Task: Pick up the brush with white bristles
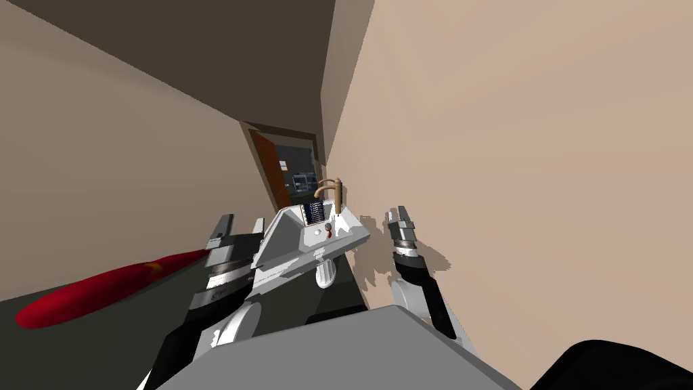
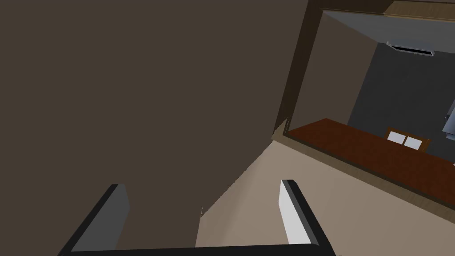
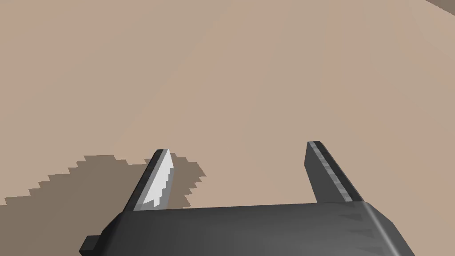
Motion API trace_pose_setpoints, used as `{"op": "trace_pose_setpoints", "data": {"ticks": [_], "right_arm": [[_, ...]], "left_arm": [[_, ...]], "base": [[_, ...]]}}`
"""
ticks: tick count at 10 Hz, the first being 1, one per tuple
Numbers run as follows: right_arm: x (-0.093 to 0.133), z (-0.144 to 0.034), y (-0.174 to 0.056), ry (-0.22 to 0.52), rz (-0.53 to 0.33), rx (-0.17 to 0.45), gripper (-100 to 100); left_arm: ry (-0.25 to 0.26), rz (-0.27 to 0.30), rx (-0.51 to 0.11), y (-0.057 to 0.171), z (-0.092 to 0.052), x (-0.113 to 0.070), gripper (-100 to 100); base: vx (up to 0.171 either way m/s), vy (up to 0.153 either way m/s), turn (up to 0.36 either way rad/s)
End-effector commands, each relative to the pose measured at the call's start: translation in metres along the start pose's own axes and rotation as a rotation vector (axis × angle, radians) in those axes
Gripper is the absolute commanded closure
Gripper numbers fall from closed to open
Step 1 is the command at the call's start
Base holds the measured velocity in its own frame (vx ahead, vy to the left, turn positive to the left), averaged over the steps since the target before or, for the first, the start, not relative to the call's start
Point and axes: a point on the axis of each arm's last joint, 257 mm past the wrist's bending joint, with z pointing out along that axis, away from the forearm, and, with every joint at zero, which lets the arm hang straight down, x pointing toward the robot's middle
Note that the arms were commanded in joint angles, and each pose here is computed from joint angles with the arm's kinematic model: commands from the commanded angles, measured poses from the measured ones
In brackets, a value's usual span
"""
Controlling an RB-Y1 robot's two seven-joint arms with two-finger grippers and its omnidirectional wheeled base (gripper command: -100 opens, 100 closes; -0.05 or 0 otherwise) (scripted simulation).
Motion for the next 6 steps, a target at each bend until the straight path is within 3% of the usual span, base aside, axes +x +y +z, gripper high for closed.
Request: {"op": "trace_pose_setpoints", "data": {"ticks": [1,6], "right_arm": [[0.0,0.0,0.0,0.0,0.0,0.0,0],[0.0,0.0,0.0,0.0,0.0,0.0,0]], "left_arm": [[0.039,0.008,-0.035,0.012,0.002,0.004,-100],[0.1,0.018,-0.149,0.051,0.008,0.007,-100]], "base": [[-0.024,0.024,-0.122],[-0.054,0.049,-0.11]]}}
